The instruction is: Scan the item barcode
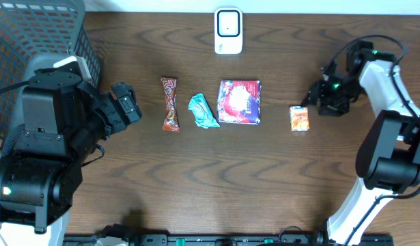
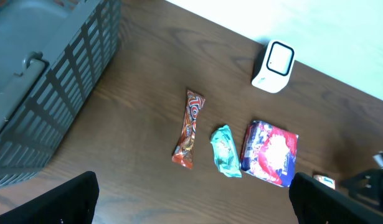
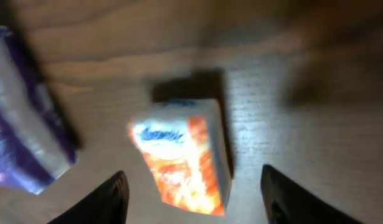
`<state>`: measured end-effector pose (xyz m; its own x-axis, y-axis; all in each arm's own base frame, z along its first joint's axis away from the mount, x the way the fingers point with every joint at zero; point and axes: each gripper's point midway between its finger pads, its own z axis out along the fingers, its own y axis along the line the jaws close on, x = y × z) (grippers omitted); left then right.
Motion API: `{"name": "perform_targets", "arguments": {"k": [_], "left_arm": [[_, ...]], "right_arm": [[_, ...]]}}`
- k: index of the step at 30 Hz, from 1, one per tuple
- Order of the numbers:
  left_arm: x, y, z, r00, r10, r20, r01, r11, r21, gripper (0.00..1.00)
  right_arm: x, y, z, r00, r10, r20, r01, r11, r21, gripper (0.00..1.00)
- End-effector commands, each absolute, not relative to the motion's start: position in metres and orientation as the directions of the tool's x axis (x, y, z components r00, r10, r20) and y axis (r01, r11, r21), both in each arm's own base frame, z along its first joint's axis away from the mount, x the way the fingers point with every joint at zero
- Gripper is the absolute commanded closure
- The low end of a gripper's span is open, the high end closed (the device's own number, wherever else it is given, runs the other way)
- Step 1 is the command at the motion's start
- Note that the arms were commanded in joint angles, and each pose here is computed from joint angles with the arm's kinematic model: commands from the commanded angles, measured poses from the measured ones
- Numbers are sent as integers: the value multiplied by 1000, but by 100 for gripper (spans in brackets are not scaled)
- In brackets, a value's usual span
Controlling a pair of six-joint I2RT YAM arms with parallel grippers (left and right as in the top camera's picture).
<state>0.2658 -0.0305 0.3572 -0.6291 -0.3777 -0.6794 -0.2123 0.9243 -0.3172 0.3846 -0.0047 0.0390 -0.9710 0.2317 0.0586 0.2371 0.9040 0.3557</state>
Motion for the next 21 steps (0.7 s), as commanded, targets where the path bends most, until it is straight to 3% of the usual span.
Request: {"name": "perform_targets", "arguments": {"k": [1, 4, 8, 9, 11, 16, 21], "left_arm": [[266, -29, 357, -631, -370, -682, -213, 928, -307, 2], [266, -29, 357, -631, -370, -682, -213, 928, -307, 2], [266, -29, 357, -631, -370, -682, -213, 928, -307, 2], [266, -29, 357, -631, -370, -682, -213, 928, -307, 2], [266, -29, 357, -631, -370, -682, -213, 928, -307, 2], [266, -29, 357, -631, -370, -682, -213, 928, -307, 2], [266, -29, 357, -631, -370, -682, -213, 928, -307, 2]], "right_arm": [[373, 3, 19, -964, 249, 89, 264, 877, 403, 35], [368, 17, 7, -972, 220, 78, 230, 846, 480, 39], [356, 20, -11, -972, 220, 84, 233, 843, 485, 52], [354, 21, -15, -972, 219, 82, 231, 844, 485, 60], [351, 22, -20, -973, 216, 80, 227, 845, 484, 99], [359, 22, -12, -969, 236, 78, 244, 840, 485, 99], [408, 24, 37, -970, 243, -27, 191, 819, 541, 99]]}}
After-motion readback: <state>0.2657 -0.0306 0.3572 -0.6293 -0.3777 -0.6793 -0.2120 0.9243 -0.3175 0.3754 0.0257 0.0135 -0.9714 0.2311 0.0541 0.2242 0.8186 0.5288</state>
